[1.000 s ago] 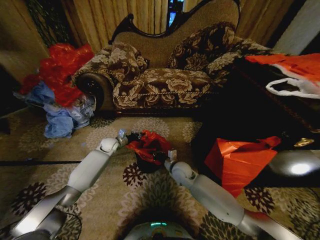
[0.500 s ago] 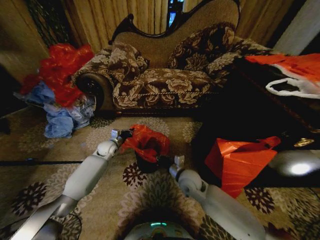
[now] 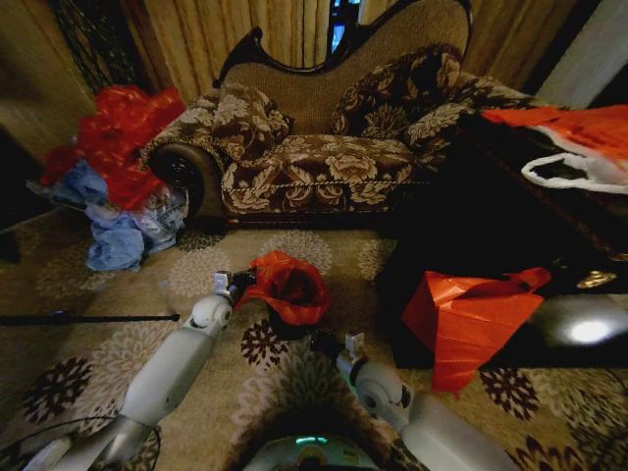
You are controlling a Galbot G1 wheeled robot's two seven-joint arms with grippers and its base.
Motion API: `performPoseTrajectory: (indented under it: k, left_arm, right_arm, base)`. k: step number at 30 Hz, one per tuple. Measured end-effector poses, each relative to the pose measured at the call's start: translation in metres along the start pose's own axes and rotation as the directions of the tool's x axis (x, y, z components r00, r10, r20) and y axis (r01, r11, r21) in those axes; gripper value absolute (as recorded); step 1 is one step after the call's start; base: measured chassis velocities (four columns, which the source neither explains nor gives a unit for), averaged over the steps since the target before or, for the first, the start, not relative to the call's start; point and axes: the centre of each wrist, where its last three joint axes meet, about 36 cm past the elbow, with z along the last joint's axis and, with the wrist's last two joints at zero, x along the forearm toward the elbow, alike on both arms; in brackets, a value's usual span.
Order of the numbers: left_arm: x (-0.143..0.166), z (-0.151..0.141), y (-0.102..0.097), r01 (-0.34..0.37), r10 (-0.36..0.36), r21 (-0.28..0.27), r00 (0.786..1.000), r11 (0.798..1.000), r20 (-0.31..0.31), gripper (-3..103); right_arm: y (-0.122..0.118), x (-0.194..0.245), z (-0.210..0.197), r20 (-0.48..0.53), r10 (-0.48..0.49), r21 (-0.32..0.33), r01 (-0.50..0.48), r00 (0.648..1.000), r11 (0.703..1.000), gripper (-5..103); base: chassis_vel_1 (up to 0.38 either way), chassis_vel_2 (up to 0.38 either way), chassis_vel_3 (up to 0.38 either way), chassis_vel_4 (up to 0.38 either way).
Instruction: Place a garbage bag over the trash bin.
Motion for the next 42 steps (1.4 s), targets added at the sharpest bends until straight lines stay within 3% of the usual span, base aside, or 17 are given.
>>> performPoseTrajectory:
  k: [10, 12, 13, 15, 16, 17, 19, 21, 24, 25, 31, 33, 38, 42]
  left_arm:
    - [-0.002, 0.006, 0.005, 0.014, -0.014, 0.016, 1.000, 1.000, -0.007, 0]
    - [-0.003, 0.007, 0.001, -0.001, 0.001, 0.020, 1.000, 1.000, -0.007, 0]
    - [-0.003, 0.007, 0.001, -0.001, 0.001, 0.020, 1.000, 1.000, -0.007, 0]
    - [-0.004, 0.005, -0.001, -0.013, 0.013, 0.022, 1.000, 1.000, -0.002, 0]
    - [-0.004, 0.005, -0.001, -0.013, 0.013, 0.022, 1.000, 1.000, -0.002, 0]
    - [-0.005, 0.005, -0.001, -0.018, 0.018, 0.020, 1.000, 1.000, -0.001, 0]
    - [-0.005, 0.006, 0.000, -0.023, 0.023, 0.016, 1.000, 1.000, -0.005, 0]
    - [-0.005, 0.007, 0.001, -0.023, 0.023, 0.015, 1.000, 1.000, -0.008, 0]
    - [-0.004, 0.011, 0.002, -0.024, 0.025, 0.014, 1.000, 1.000, -0.018, 0]
    - [-0.004, 0.011, 0.002, -0.024, 0.025, 0.014, 1.000, 1.000, -0.018, 0]
    - [-0.005, 0.013, 0.000, -0.040, 0.040, 0.001, 0.999, 0.999, -0.019, 0]
    - [-0.005, 0.013, 0.000, -0.041, 0.041, 0.001, 0.999, 0.999, -0.018, 0]
    - [-0.006, 0.010, 0.000, -0.045, 0.045, 0.003, 0.999, 0.999, -0.010, 0]
    - [-0.006, 0.009, 0.001, -0.058, 0.058, 0.003, 0.998, 0.998, -0.008, 0]
  right_arm:
    - [0.002, 0.006, 0.000, 0.009, 0.045, -0.009, -0.045, 0.999, 0.999, -1]
    - [0.006, 0.020, -0.011, 0.031, 0.065, 0.006, -0.065, 0.997, 0.998, 9]
    - [0.006, 0.020, -0.011, 0.031, 0.065, 0.006, -0.065, 0.997, 0.998, 9]
    - [0.006, 0.030, -0.019, 0.059, 0.070, 0.099, -0.075, 0.996, 0.992, 15]
    - [0.006, 0.030, -0.019, 0.059, 0.070, 0.099, -0.075, 0.996, 0.992, 15]
    - [0.003, 0.032, -0.023, 0.078, 0.051, 0.171, -0.064, 0.996, 0.983, 26]
    - [-0.001, 0.027, -0.031, 0.094, 0.021, 0.217, -0.041, 0.995, 0.975, 37]
    - [-0.002, 0.023, -0.035, 0.096, 0.009, 0.216, -0.030, 0.995, 0.976, 37]
    - [-0.006, 0.004, -0.059, 0.090, -0.052, 0.168, 0.037, 0.995, 0.985, 53]
    - [-0.006, 0.004, -0.059, 0.090, -0.052, 0.168, 0.037, 0.995, 0.985, 53]
    - [-0.008, -0.028, -0.086, 0.004, -0.134, 0.133, 0.132, 0.991, 0.982, 80]
    - [-0.008, -0.032, -0.087, -0.014, -0.142, 0.126, 0.142, 0.990, 0.982, 80]
    - [-0.015, -0.050, -0.088, -0.115, -0.152, 0.069, 0.161, 0.982, 0.985, 99]
    - [-0.023, -0.058, -0.089, -0.121, -0.131, 0.061, 0.139, 0.984, 0.988, 100]
  base:
    - [0.000, 0.000, 0.000, 0.000]
    - [0.000, 0.000, 0.000, 0.000]
    - [0.000, 0.000, 0.000, 0.000]
    - [0.000, 0.000, 0.000, 0.000]
    - [0.000, 0.000, 0.000, 0.000]
    - [0.000, 0.000, 0.000, 0.000]
    - [0.000, 0.000, 0.000, 0.000]
    - [0.000, 0.000, 0.000, 0.000]
    - [0.000, 0.000, 0.000, 0.000]
    - [0.000, 0.000, 0.000, 0.000]
    - [0.000, 0.000, 0.000, 0.000]
    - [0.000, 0.000, 0.000, 0.000]
    - [0.000, 0.000, 0.000, 0.000]
    - [0.000, 0.000, 0.000, 0.000]
